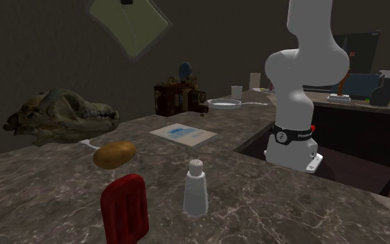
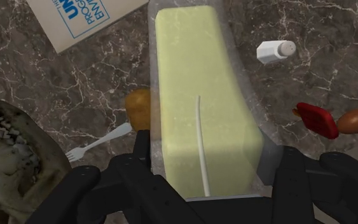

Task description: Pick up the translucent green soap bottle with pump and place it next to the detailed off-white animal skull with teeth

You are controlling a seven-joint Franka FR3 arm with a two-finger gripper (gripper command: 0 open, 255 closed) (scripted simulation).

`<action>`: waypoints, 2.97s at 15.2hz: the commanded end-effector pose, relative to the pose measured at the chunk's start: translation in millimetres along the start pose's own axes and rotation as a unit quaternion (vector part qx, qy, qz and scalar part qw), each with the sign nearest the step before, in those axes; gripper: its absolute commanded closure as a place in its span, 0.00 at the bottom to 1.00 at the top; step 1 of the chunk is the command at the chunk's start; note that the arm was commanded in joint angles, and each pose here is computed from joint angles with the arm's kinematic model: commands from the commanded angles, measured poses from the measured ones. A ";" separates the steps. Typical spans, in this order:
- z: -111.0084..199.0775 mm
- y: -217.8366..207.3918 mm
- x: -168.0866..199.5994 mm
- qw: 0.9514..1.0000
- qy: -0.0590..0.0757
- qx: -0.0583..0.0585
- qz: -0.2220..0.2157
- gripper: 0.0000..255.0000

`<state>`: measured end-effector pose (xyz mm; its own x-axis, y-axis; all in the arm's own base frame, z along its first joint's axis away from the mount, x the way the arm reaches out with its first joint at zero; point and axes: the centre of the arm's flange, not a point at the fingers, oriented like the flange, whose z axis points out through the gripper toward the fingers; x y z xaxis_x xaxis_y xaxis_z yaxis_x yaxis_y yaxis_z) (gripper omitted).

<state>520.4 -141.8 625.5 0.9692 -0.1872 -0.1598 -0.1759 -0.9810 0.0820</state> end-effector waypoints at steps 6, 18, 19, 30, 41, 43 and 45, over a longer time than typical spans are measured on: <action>19.9 57.9 5.1 1.000 0.000 0.000 -0.001 1.00; 82.2 52.7 15.2 1.000 0.000 0.000 -0.001 1.00; 87.4 52.3 16.1 1.000 0.000 0.000 -0.001 1.00; 144.6 47.5 25.4 1.000 0.000 0.000 -0.001 1.00; 201.7 42.8 34.6 1.000 0.000 0.000 -0.001 1.00; 212.1 41.9 36.3 1.000 0.000 0.000 -0.001 1.00; 222.5 41.0 38.0 1.000 0.000 0.000 -0.001 1.00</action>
<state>512.5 -200.3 409.6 0.9695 -0.1850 -0.1606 -0.1738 -0.9814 0.0818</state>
